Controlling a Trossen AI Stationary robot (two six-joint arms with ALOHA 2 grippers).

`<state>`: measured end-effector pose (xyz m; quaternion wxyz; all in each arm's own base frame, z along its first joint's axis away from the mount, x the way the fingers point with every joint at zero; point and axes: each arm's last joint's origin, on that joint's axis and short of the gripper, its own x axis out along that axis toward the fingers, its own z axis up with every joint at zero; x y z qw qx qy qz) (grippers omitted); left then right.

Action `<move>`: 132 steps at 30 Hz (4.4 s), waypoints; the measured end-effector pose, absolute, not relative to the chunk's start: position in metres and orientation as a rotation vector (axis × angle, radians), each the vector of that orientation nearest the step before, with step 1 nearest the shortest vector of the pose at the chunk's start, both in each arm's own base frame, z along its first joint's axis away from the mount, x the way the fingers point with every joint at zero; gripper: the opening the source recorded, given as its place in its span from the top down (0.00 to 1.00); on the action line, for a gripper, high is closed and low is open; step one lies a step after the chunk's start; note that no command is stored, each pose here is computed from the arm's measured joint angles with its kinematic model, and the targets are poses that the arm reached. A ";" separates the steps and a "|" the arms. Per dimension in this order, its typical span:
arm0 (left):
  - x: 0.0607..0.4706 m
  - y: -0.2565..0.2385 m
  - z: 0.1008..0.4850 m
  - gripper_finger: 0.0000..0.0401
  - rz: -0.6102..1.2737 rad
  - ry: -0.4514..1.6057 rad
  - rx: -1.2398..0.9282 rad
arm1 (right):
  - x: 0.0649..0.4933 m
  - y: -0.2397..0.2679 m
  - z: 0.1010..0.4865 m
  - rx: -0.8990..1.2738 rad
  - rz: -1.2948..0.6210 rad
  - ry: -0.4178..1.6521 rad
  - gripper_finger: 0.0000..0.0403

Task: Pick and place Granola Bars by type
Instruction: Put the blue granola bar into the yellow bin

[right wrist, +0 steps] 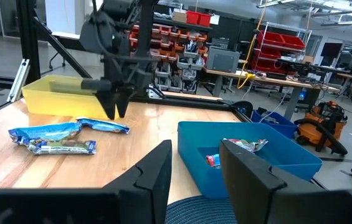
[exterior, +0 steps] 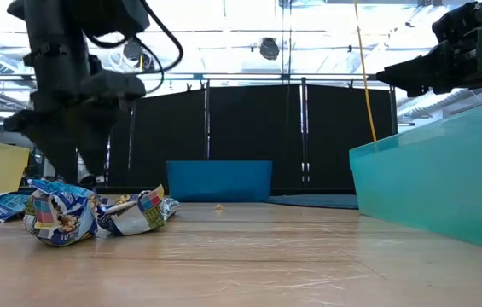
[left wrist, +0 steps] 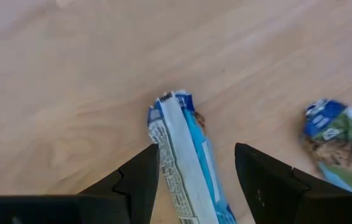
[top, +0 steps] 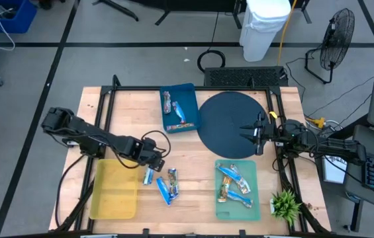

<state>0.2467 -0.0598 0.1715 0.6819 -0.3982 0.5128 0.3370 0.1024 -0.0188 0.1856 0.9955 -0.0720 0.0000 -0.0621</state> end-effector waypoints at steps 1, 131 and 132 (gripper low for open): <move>0.247 -0.060 0.168 0.47 0.756 1.173 -0.895 | 0.102 -0.019 0.186 -0.144 -0.125 0.000 0.69; 0.278 -0.058 0.214 0.74 0.144 0.480 -0.354 | 0.102 -0.019 0.185 -0.143 -0.125 0.004 0.69; 0.276 -0.057 0.207 0.74 0.133 0.504 -0.423 | 0.102 -0.019 0.185 -0.144 -0.125 0.003 0.69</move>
